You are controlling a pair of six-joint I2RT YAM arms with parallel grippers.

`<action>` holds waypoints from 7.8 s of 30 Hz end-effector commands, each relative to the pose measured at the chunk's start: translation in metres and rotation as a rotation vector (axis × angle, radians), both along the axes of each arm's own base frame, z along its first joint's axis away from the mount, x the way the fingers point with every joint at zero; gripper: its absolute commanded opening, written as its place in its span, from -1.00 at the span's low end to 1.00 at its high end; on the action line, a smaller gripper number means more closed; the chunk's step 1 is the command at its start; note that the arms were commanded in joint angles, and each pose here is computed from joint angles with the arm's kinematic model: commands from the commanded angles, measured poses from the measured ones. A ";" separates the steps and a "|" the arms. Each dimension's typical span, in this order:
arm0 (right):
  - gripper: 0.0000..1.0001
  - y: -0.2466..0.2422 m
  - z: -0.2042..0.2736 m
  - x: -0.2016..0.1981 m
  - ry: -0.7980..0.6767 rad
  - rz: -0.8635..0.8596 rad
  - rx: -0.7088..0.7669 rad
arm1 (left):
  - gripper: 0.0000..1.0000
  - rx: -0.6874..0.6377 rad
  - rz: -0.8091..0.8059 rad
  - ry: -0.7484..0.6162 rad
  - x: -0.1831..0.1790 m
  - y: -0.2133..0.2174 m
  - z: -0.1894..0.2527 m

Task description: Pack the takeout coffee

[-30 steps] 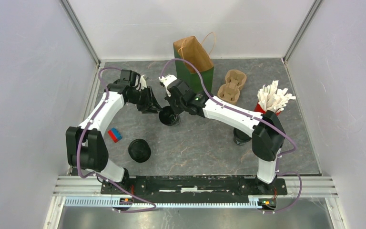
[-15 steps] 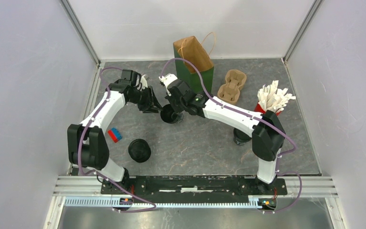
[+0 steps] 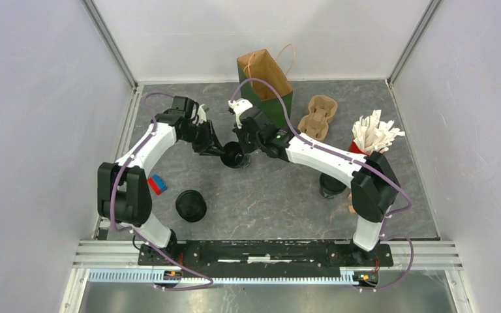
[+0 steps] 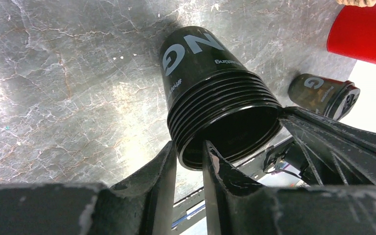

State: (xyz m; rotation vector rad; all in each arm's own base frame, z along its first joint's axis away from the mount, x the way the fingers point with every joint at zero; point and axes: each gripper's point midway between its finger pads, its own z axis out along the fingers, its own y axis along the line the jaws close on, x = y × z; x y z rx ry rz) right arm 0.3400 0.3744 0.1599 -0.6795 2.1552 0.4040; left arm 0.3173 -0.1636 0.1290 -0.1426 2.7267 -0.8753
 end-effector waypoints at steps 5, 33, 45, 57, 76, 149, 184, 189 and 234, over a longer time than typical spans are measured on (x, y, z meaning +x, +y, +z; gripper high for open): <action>-1.00 -0.002 0.016 -0.002 0.019 0.000 0.122 | -0.94 0.009 -0.033 -0.111 0.014 -0.003 0.020; -0.65 -0.002 0.012 -0.050 0.108 0.106 0.342 | -0.96 0.013 -0.067 -0.075 -0.017 -0.014 0.037; -0.62 -0.019 0.000 -0.035 0.069 0.050 0.201 | -0.96 -0.037 -0.078 -0.078 -0.012 -0.023 0.041; -0.55 -0.026 0.003 -0.029 0.027 0.065 0.122 | -0.86 0.044 -0.056 -0.075 -0.004 -0.011 0.029; 0.23 -0.126 -0.041 -0.092 0.112 0.098 0.149 | -0.39 -0.008 -0.234 -0.013 -0.076 -0.056 0.005; -0.51 -0.089 0.004 -0.127 0.063 0.240 0.022 | -0.35 -0.233 -0.177 -0.098 -0.082 -0.098 0.009; -1.00 -0.075 0.001 -0.118 0.082 0.226 0.046 | -0.34 -0.328 -0.189 -0.080 -0.086 -0.109 0.011; -1.00 -0.072 0.013 -0.116 0.056 0.216 0.082 | -0.33 -0.331 -0.190 -0.081 -0.086 -0.109 0.012; -1.00 -0.068 0.009 -0.115 0.070 0.186 0.122 | -0.23 -0.463 -0.172 -0.026 -0.088 -0.127 0.006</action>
